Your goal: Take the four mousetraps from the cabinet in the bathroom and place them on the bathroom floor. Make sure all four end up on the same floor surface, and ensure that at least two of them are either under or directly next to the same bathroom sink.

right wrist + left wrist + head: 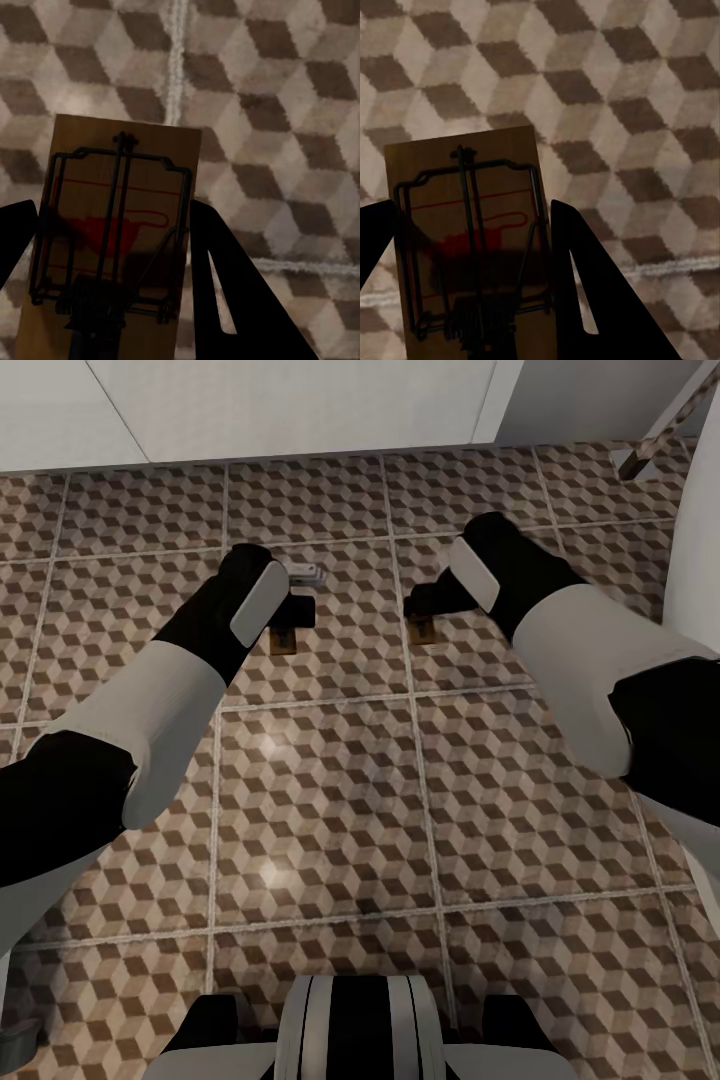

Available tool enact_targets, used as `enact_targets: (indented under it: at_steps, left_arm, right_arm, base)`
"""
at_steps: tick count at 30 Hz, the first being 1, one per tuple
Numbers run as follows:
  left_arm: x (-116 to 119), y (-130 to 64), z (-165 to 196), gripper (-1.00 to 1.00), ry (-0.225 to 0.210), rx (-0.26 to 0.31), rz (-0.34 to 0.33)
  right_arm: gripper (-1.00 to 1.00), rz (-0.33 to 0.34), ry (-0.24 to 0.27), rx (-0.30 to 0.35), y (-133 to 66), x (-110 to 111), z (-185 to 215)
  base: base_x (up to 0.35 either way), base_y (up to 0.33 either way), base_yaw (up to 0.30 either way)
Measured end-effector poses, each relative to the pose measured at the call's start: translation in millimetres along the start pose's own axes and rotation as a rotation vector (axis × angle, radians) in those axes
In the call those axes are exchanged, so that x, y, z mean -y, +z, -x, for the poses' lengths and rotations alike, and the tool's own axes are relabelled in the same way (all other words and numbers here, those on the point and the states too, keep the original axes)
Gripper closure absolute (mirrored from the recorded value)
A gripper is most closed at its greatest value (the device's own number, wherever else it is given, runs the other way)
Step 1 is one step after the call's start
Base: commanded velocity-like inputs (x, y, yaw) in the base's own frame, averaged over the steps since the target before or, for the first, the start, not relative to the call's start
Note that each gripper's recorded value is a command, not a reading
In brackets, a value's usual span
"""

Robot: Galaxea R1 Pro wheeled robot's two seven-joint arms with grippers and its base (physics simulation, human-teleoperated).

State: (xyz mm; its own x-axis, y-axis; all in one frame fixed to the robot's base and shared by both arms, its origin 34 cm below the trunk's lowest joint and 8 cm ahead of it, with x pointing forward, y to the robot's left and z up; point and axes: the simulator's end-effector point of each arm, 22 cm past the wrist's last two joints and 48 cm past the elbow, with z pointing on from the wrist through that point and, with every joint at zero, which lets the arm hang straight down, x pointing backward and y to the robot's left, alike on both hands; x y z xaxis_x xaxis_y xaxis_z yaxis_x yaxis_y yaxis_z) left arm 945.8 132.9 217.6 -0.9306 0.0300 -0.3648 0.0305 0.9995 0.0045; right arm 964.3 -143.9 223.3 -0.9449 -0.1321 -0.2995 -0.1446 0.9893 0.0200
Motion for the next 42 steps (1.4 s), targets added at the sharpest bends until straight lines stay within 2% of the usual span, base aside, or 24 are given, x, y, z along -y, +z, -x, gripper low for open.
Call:
enact_targets:
  at_steps: [15, 22, 29, 36, 42]
  left_arm:
    - [0, 3.3, 4, 1.0, -0.016, 0.026, -0.002]
    - [9, 3.4, 11, 1.0, -0.027, 0.056, -0.046]
    - [11, 3.3, 17, 1.0, -0.037, 0.084, -0.058]
    - [11, 5.1, 18, 1.0, -0.038, 0.091, -0.06]
    - [12, 6.5, 18, 1.0, -0.038, 0.092, -0.061]
  right_arm:
    - [1.0, -0.006, -0.015, 0.016, 4.5, -4, 1]
    - [1.0, -0.01, -0.017, 0.021, 6.3, -3, 1]
    - [1.0, -0.014, -0.018, 0.01, 9.4, -2, -4]
    - [1.0, -0.018, -0.041, 0.01, 11.4, -8, -5]
    - [1.0, -0.011, -0.05, 0.066, 11.9, -17, 7]
  base:
    - [0.0, 0.0, 0.0]
    - [0.0, 0.0, 0.0]
    - [0.0, 0.0, 0.0]
    - [0.0, 0.0, 0.0]
    - [0.0, 0.0, 0.0]
